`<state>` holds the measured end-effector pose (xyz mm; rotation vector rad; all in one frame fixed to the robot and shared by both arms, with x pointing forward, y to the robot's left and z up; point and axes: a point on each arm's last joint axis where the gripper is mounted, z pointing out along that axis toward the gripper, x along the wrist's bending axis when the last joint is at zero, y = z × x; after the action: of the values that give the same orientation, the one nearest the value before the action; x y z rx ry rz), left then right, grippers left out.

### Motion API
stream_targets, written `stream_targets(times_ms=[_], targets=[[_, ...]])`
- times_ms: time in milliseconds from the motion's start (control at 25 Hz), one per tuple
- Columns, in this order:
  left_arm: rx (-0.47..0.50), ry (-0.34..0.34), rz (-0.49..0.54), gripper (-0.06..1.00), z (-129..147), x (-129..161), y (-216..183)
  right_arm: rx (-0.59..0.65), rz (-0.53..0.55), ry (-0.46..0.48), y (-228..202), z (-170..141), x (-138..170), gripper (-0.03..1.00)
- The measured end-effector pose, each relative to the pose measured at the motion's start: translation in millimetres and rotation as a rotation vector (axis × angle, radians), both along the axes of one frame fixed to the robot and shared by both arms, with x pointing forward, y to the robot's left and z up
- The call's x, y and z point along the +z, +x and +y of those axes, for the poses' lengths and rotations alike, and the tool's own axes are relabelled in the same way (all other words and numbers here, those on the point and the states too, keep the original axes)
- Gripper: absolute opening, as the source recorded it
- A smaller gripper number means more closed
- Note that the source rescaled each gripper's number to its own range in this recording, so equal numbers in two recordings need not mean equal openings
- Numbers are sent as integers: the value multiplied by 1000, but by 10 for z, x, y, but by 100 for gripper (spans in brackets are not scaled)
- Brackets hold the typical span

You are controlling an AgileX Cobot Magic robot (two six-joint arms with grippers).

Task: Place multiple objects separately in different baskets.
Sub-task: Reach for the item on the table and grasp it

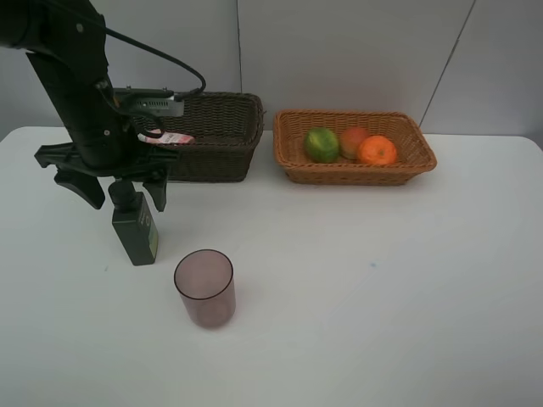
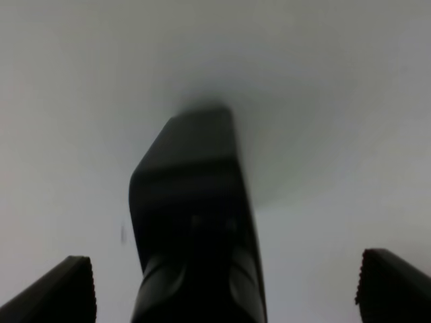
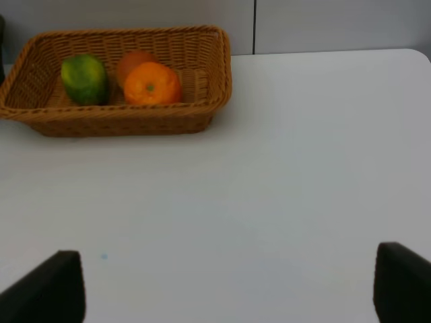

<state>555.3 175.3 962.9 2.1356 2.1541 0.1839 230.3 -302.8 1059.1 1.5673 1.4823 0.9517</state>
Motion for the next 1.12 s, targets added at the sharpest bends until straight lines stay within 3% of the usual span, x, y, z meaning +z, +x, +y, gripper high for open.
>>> stream_targets(times_ms=[720,1120], targets=[[44,-13,-7,100,-24,-114,51,0,0,0,0,0,0,89],[58,-17,3,98,19,-317,-65,0,0,0,0,0,0,89]])
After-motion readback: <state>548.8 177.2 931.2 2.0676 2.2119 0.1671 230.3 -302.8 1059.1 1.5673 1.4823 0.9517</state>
